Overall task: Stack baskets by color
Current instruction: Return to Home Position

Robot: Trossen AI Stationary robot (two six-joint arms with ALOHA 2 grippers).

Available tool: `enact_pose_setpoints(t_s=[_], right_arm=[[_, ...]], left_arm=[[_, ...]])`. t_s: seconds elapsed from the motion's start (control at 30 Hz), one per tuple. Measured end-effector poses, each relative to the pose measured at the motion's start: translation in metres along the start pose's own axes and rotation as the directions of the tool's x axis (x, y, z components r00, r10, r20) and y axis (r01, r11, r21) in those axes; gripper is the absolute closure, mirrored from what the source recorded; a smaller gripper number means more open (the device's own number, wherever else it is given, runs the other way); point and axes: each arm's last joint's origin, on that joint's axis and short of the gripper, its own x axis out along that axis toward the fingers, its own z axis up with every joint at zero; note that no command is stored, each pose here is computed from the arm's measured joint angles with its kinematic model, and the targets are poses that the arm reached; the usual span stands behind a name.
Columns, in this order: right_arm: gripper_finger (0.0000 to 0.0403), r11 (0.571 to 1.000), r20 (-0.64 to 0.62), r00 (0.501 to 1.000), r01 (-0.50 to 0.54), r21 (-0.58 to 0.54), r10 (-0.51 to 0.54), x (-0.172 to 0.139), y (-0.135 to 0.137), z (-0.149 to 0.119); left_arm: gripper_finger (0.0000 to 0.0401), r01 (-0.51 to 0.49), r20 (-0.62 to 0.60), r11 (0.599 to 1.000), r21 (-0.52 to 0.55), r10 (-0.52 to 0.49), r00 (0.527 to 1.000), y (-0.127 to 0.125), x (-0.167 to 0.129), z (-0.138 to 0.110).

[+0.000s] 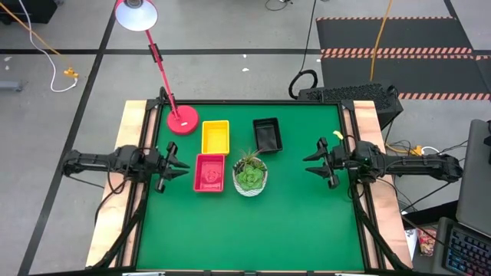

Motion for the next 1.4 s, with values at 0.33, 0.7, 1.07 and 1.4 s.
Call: enact_pose_setpoints(t_s=[0.33,0.7,1.07,1.4], right_arm=[[0.0243,0.999,-0.066,0.998,0.010,-0.031,-0.012,0.000,-0.001,-0.007],[0.0243,0.994,-0.258,0.966,0.057,0.095,-0.031,-0.003,-0.003,-0.026],[0.0243,0.935,-0.384,0.886,0.331,0.126,-0.261,-0.009,-0.009,-0.039],[0.0252,0.969,-0.355,0.919,0.221,0.109,-0.170,-0.005,0.006,-0.037]], left_arm=[[0.0320,-0.128,-0.078,0.992,0.009,0.128,0.989,0.010,-0.002,-0.008],[0.0320,-0.158,-0.077,0.984,0.085,0.165,0.983,0.014,-0.002,-0.007],[0.0320,-0.281,-0.074,0.955,0.095,0.288,0.955,0.017,-0.003,-0.007],[0.0320,-0.286,-0.074,0.954,0.091,0.293,0.953,0.017,-0.003,-0.007]])
